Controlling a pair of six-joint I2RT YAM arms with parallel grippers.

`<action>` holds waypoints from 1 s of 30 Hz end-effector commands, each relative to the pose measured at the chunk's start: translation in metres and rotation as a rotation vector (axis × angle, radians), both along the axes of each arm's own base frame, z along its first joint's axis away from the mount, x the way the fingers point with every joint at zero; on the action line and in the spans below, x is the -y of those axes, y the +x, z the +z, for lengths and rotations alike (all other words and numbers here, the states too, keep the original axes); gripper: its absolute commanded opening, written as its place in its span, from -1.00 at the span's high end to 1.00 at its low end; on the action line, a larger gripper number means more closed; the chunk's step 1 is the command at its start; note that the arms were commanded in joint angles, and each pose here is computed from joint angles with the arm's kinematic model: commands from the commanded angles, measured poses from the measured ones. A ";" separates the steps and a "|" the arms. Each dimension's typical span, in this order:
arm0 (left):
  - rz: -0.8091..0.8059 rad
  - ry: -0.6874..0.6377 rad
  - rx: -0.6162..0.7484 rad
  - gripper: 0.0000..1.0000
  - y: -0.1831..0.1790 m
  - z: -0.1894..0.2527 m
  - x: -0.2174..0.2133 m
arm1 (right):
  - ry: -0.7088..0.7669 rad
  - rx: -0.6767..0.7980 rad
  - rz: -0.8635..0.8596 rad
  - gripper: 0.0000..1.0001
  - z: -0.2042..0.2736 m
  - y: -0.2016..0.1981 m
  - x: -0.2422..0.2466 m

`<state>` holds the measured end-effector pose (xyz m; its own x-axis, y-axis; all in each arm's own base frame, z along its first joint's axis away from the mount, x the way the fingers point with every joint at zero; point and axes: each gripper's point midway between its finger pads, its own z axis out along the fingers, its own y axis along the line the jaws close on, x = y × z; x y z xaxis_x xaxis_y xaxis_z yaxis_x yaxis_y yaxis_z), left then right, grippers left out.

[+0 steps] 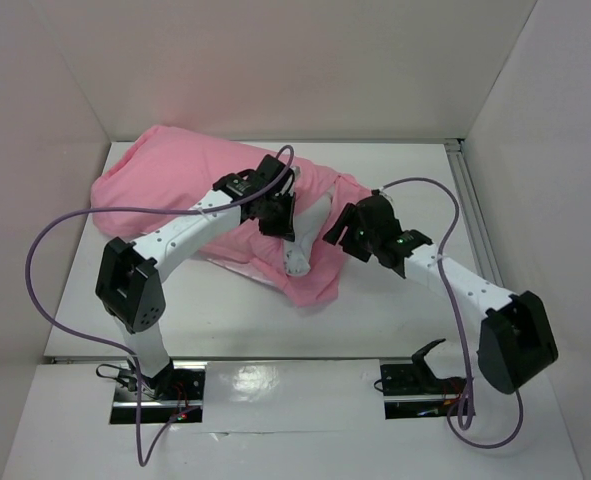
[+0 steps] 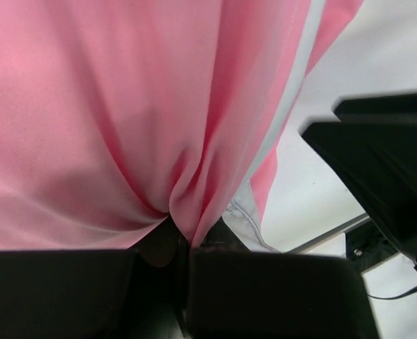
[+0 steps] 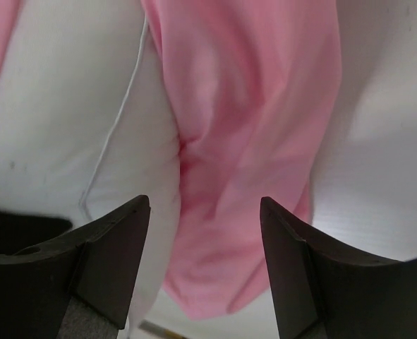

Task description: Put the pillow into the pillowcase

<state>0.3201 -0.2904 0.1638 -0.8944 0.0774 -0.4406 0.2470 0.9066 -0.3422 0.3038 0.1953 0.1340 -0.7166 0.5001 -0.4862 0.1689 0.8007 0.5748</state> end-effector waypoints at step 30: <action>0.080 -0.281 0.081 1.00 0.038 0.063 0.020 | -0.251 0.059 0.023 1.00 -0.035 0.044 -0.030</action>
<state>0.3294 -0.2945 0.1776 -0.9051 0.0141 -0.4250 0.2165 0.8756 -0.4319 0.3627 0.2243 0.0728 -0.6927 0.4660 -0.5505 0.2495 0.8710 0.4233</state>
